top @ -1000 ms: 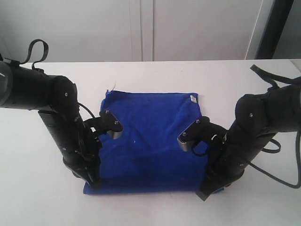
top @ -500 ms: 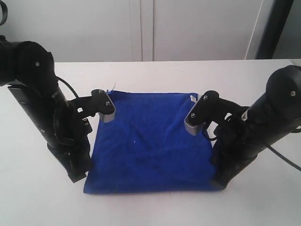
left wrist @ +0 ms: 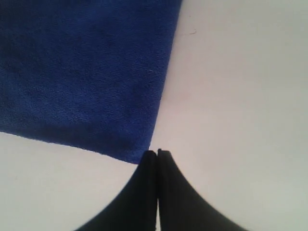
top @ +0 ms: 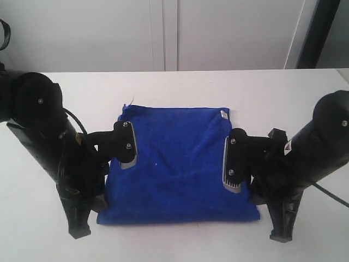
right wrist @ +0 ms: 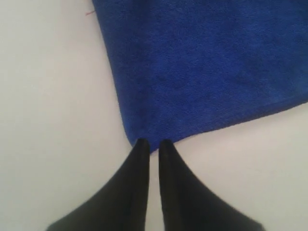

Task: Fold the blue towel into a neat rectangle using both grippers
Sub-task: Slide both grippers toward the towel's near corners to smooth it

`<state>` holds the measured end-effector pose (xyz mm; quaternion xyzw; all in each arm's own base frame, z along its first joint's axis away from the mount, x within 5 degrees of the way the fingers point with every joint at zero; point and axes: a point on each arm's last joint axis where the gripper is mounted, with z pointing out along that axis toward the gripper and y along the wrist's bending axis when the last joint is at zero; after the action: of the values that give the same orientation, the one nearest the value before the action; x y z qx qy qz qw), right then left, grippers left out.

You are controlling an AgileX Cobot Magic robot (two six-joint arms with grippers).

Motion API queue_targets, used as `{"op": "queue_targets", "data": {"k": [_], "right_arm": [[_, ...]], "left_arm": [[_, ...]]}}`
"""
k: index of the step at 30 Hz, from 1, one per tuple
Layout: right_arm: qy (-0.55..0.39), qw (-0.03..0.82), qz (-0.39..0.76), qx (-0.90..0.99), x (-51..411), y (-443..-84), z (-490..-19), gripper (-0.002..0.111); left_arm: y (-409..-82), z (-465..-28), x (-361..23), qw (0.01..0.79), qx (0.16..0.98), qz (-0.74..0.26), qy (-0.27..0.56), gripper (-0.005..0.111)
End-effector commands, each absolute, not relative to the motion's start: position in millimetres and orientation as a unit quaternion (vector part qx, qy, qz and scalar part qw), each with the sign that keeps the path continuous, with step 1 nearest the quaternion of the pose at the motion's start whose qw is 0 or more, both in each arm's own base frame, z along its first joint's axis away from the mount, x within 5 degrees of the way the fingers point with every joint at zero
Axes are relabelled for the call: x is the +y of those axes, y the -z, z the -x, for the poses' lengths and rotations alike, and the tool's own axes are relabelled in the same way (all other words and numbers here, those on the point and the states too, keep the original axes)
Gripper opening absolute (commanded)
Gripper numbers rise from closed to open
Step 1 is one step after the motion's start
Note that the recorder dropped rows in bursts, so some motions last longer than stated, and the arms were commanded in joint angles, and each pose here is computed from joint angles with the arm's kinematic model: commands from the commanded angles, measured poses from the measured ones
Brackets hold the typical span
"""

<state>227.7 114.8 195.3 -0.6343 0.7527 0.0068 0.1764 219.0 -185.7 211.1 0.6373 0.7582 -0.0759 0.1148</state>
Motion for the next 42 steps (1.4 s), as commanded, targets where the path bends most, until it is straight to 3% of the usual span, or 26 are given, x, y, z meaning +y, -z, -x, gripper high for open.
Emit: {"op": "queue_targets", "data": {"k": [1,3,4,6,10,14,28,42], "right_arm": [[0.002,0.18,0.646,0.742,113,-184,-225,0.015],[0.009,0.184,0.659,0.729,111,-180,-222,0.015],[0.011,0.186,0.66,0.727,111,-177,-222,0.015],[0.016,0.191,0.667,0.72,110,-177,-222,0.017],[0.016,0.188,0.667,0.721,111,-174,-223,0.029],[0.012,0.177,0.675,0.716,112,-168,-224,0.035],[0.014,0.166,0.701,0.693,121,-151,-227,0.035],[0.012,0.158,0.701,0.695,122,-143,-229,0.035]], "left_arm": [[-211,-215,-187,0.113,0.752,-0.646,0.074,0.0],[-211,-216,-187,0.118,0.749,-0.648,0.073,0.007],[-211,-217,-187,0.124,0.746,-0.65,0.07,0.019],[-211,-217,-187,0.125,0.739,-0.658,0.068,0.03],[-205,-219,-189,0.117,0.735,-0.664,0.068,0.046],[-193,-221,-191,0.098,0.736,-0.666,0.069,0.047],[-167,-228,-195,0.072,0.725,-0.682,0.066,0.047],[-166,-231,-197,0.089,0.716,-0.689,0.061,0.047]]}}
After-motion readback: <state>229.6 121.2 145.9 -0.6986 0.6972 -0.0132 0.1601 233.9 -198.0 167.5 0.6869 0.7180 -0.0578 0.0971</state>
